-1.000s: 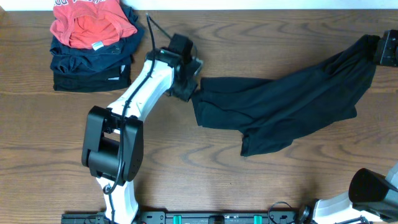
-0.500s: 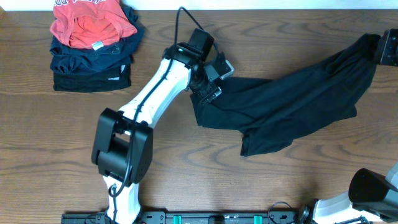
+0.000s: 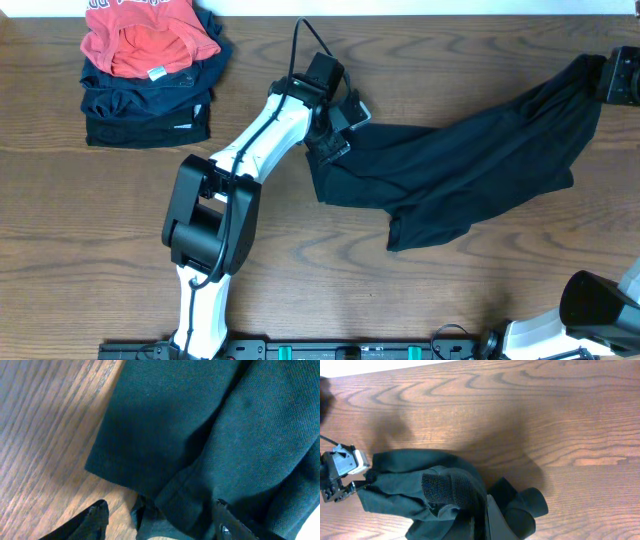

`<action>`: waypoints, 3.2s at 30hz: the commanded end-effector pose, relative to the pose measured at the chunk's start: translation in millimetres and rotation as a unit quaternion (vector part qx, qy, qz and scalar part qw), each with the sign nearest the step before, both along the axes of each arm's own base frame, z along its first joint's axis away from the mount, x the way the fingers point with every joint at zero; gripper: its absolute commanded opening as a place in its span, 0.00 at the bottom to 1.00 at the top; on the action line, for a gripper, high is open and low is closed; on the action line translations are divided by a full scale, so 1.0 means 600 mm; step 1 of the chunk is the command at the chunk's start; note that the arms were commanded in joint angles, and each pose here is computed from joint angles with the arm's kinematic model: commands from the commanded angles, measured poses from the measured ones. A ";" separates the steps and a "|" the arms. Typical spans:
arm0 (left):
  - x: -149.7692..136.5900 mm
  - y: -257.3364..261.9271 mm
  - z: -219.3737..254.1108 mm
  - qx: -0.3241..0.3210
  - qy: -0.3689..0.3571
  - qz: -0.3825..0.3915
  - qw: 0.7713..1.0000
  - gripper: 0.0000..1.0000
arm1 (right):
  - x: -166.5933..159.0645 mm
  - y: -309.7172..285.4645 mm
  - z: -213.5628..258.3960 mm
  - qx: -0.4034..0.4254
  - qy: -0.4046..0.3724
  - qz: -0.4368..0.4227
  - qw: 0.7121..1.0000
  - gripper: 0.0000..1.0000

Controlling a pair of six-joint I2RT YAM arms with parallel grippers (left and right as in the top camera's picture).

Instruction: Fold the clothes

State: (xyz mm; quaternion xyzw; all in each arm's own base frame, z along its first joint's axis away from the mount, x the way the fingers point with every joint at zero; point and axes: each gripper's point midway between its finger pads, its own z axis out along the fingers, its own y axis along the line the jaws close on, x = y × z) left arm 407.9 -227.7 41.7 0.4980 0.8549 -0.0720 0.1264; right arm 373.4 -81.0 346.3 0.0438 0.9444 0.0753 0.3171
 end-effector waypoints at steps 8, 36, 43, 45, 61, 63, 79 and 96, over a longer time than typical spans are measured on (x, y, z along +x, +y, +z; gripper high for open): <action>-0.022 0.004 -0.017 0.004 0.034 -0.017 0.999 0.47 | 0.004 0.008 0.000 -0.001 -0.002 0.010 1.000 0.01; 0.054 0.047 0.123 0.028 -0.090 0.126 0.988 0.06 | 0.003 0.009 0.000 0.000 0.000 0.010 1.000 0.01; 0.062 0.100 0.320 -0.044 -0.199 0.242 0.949 0.06 | 0.002 0.012 0.003 0.004 -0.004 0.013 1.000 0.01; 0.052 0.115 0.366 -0.064 -0.221 0.258 0.938 0.06 | 0.001 0.012 0.004 0.003 -0.005 0.013 1.000 0.01; -0.122 0.249 0.661 -0.142 -0.402 0.336 0.840 0.06 | -0.121 -0.012 0.175 -0.049 -0.154 -0.060 0.985 0.01; -0.163 0.264 0.694 -0.164 -0.420 0.340 0.825 0.06 | -0.155 -0.007 0.207 -0.064 -0.184 -0.070 0.978 0.01; -0.318 0.319 0.754 -0.238 -0.448 0.357 0.784 0.06 | -0.335 0.061 0.345 -0.137 -0.338 -0.117 0.924 0.01; -0.048 0.275 0.576 -0.089 -0.353 0.412 0.835 0.06 | -0.024 -0.030 0.178 -0.028 -0.187 -0.012 0.982 0.01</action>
